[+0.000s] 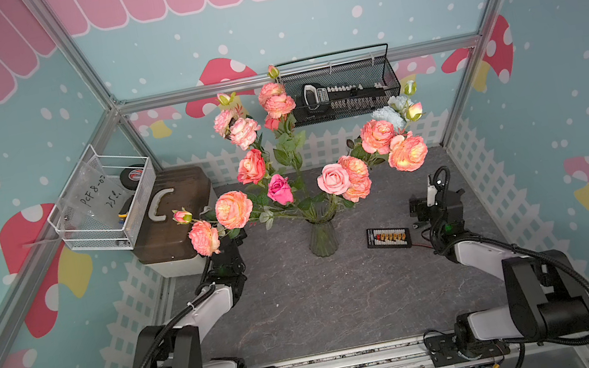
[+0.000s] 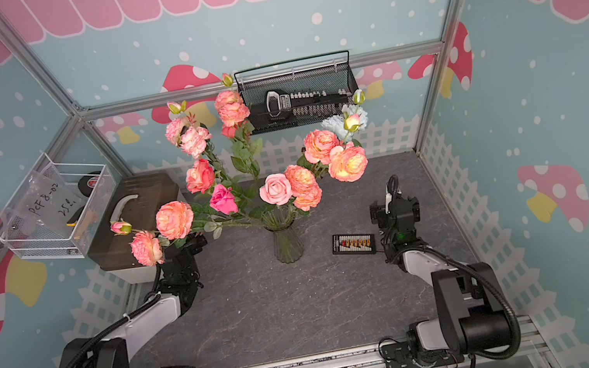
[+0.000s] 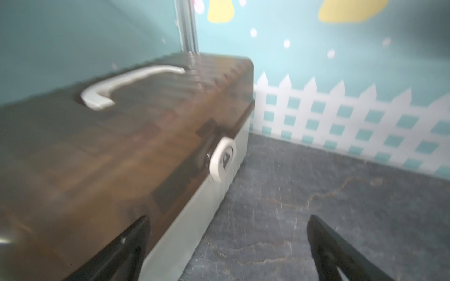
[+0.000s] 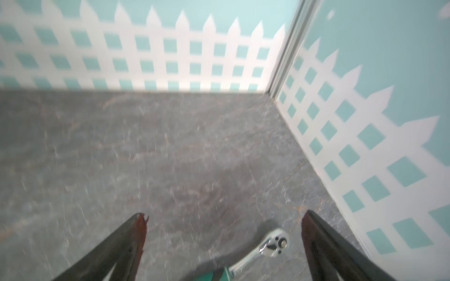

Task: Pick out pink flowers from the vase
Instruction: Pick up the vase from the center of the board.

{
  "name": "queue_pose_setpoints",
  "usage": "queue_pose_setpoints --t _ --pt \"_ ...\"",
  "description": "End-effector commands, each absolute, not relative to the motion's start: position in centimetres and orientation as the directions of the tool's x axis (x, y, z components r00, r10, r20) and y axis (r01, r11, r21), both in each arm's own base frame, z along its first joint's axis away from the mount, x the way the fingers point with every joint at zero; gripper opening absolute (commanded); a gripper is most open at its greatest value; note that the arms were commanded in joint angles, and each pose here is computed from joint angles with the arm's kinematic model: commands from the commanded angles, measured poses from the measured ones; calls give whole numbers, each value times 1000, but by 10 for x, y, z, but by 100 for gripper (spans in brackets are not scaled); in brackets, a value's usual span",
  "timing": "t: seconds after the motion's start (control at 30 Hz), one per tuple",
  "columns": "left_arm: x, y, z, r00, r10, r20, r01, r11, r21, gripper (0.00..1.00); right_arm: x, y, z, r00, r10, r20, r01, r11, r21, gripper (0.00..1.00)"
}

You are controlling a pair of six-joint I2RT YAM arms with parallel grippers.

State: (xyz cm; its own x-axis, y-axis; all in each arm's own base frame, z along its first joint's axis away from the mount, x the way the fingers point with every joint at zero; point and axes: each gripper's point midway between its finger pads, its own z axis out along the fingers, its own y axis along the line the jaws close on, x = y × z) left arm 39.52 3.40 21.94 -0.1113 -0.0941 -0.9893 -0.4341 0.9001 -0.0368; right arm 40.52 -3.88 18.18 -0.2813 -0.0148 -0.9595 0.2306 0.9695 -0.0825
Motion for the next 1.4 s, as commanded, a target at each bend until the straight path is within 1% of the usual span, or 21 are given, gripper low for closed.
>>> queue_pose_setpoints --t 0.0,0.07,0.17,0.27,0.33,0.43,0.57,0.67,0.73,0.87,0.93,1.03,1.07,1.1,1.27,1.37 --pt "367 60 214 -175 -194 -965 -608 792 -49 100 384 -52 174 -302 198 -933 368 926 78 99" --pt "350 62 204 -190 -296 -936 -653 750 -105 100 372 -54 164 -301 322 -897 428 887 175 99" --pt "328 50 189 -176 -390 -904 -671 720 -180 100 358 -49 139 -324 451 -832 466 841 275 99" --pt "308 27 174 -190 -419 -888 -643 736 -210 100 347 -44 117 -348 520 -780 490 810 321 99" --pt "296 13 163 -212 -426 -879 -624 751 -214 100 344 -42 106 -370 538 -757 501 802 325 99" --pt "282 -16 147 -268 -412 -871 -554 805 -210 100 348 -37 98 -406 547 -732 499 804 325 99" --pt "270 -39 116 -317 -469 -824 -506 818 -272 100 361 -29 98 -445 544 -711 474 817 328 99" --pt "270 -70 99 -394 -472 -788 -399 861 -315 100 372 -24 101 -476 527 -704 443 835 326 99" --pt "271 -96 95 -445 -424 -789 -295 901 -318 100 378 -18 97 -516 510 -688 417 852 317 99" --pt "263 -135 81 -538 -338 -772 -152 940 -306 100 382 -11 90 -561 502 -658 401 860 315 99" --pt "259 -146 69 -582 -342 -738 -128 934 -332 100 382 -9 87 -576 504 -644 396 861 319 98" --pt "256 -160 53 -614 -387 -688 -111 905 -410 100 384 -3 86 -596 497 -631 374 867 329 99" --pt "257 -163 52 -621 -379 -687 -106 908 -405 100 385 -1 87 -601 495 -628 366 868 334 99" --pt "259 -165 52 -628 -353 -694 -92 919 -384 100 386 1 87 -606 493 -625 360 870 337 99" --pt "263 -200 51 -683 -123 -720 93 963 -253 100 388 4 88 -611 482 -628 346 876 335 99" --pt "256 -232 54 -654 44 -756 246 957 -157 100 388 3 90 -613 478 -630 346 878 330 99"
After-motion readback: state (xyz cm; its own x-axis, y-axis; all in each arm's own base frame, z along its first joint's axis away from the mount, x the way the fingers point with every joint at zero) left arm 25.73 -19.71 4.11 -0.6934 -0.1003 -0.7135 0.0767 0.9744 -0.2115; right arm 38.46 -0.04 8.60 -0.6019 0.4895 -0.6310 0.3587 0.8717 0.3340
